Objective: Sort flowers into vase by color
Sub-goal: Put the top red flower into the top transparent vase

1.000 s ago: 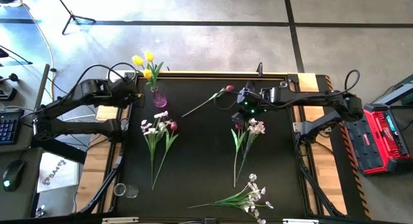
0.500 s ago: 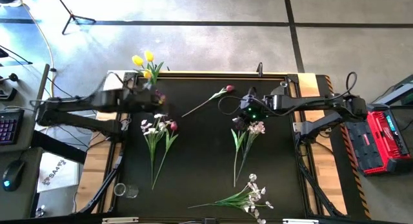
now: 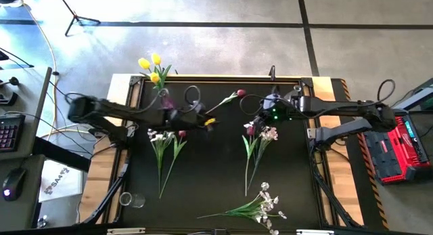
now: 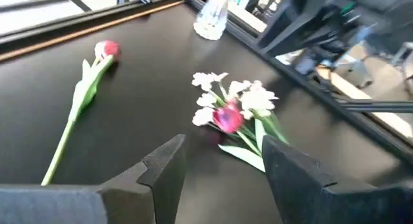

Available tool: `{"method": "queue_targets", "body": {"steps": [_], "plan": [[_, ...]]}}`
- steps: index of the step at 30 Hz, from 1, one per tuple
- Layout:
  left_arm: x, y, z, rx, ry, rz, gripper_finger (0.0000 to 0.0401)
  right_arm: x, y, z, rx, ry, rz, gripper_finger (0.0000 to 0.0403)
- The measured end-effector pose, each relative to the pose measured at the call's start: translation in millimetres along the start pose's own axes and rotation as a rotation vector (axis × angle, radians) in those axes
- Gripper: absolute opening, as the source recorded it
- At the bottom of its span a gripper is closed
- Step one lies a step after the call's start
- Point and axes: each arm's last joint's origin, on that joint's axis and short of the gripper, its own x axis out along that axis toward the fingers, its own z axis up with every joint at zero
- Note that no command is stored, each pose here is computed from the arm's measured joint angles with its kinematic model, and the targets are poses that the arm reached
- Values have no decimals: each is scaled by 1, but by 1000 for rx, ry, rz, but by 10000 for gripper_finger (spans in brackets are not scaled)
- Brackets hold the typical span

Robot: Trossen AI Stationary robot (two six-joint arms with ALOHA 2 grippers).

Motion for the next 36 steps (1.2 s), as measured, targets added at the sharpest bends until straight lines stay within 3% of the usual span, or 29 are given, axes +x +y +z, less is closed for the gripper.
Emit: {"method": "queue_targets", "body": {"steps": [7, 19, 27, 31, 36], "plan": [[58, 36, 13, -4, 124, 40, 194, -8, -12, 1, 133, 29, -14, 94], [138, 79, 48, 178, 388, 218, 215, -6, -17, 4, 287, 42, -12, 94], [160, 106, 54, 190, 524, 298, 198, -6, -16, 4, 344, 37, -10, 94], [161, 115, 55, 150, 570, 278, 180, -6, -16, 4, 344, 36, -9, 94], [159, 128, 46, 115, 670, 328, 165, -6, -17, 6, 350, 22, -10, 94]]}}
